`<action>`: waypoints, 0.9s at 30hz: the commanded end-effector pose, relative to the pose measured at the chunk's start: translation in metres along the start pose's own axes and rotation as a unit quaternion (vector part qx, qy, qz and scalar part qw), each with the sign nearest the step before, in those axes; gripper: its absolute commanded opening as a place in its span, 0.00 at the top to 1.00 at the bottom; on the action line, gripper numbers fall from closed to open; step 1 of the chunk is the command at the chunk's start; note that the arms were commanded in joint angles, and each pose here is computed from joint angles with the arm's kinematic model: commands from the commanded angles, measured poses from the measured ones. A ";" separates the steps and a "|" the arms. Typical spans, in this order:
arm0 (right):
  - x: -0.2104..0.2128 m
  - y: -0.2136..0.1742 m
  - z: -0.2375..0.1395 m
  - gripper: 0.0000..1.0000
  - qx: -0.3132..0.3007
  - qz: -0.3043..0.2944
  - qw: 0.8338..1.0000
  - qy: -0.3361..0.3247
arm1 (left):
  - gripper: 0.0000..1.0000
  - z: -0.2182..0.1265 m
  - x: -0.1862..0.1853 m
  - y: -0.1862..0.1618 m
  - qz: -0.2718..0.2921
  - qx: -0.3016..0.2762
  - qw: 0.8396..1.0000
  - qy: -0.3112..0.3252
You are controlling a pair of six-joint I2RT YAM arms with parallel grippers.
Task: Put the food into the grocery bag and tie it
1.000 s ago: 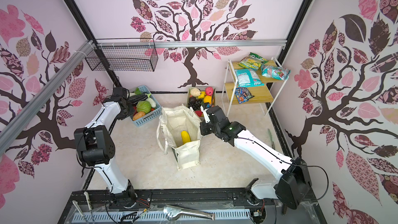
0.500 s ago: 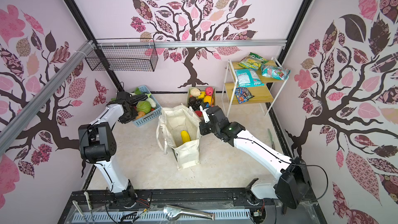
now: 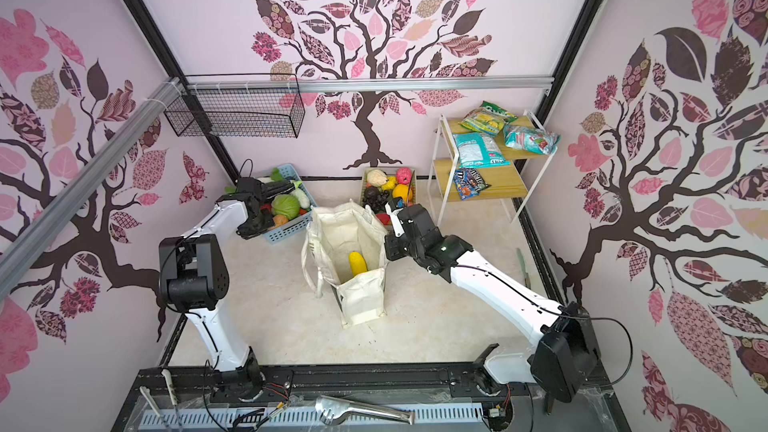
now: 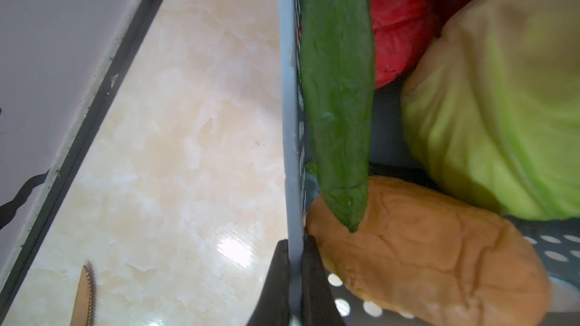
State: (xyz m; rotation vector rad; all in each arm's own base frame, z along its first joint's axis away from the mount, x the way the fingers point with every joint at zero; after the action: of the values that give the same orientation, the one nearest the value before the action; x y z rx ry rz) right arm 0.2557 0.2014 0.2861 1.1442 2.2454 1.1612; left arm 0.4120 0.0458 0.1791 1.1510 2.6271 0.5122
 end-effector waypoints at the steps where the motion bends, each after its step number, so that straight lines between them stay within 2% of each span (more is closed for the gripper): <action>1: -0.004 0.000 0.004 1.00 0.000 0.002 1.000 -0.018 | 0.95 -0.007 -0.005 -0.030 0.049 0.067 0.996 -0.023; 7: -0.008 -0.001 0.008 1.00 0.008 0.007 1.000 -0.027 | 0.95 -0.025 0.011 -0.047 0.057 0.080 0.995 -0.013; 11: -0.007 0.004 0.007 1.00 0.003 0.004 1.000 -0.018 | 0.81 -0.028 0.016 -0.049 0.054 0.078 0.996 -0.002; 16: -0.007 0.007 0.003 1.00 -0.005 0.002 1.000 -0.024 | 0.70 -0.051 0.008 -0.032 0.049 0.047 0.998 -0.013; 20: -0.008 0.007 0.003 1.00 -0.005 0.004 1.000 -0.030 | 0.68 -0.068 -0.011 -0.018 0.055 0.005 0.998 -0.026; 23: -0.008 0.008 0.004 1.00 -0.001 0.005 1.000 -0.027 | 0.67 -0.068 -0.022 -0.010 0.055 -0.010 0.998 -0.030; 27: -0.008 0.007 0.008 1.00 0.004 0.006 1.000 -0.025 | 0.66 -0.056 -0.029 0.001 0.056 -0.027 0.998 0.001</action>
State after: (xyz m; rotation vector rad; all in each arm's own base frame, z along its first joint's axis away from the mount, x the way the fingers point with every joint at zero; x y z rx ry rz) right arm 0.2596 0.1990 0.2820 1.1694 2.2348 1.1278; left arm 0.4004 0.0056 0.2393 1.2943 2.5004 0.5239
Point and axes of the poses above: each gripper's point midway between its finger pads, its own z axis out along the fingers, its own x axis along the line the jaws close on, y = z × x, the point moved 10 cm from there along -z, back along the fingers, and after that the axes turned 14 degrees about -z, right-handed, at the moved point
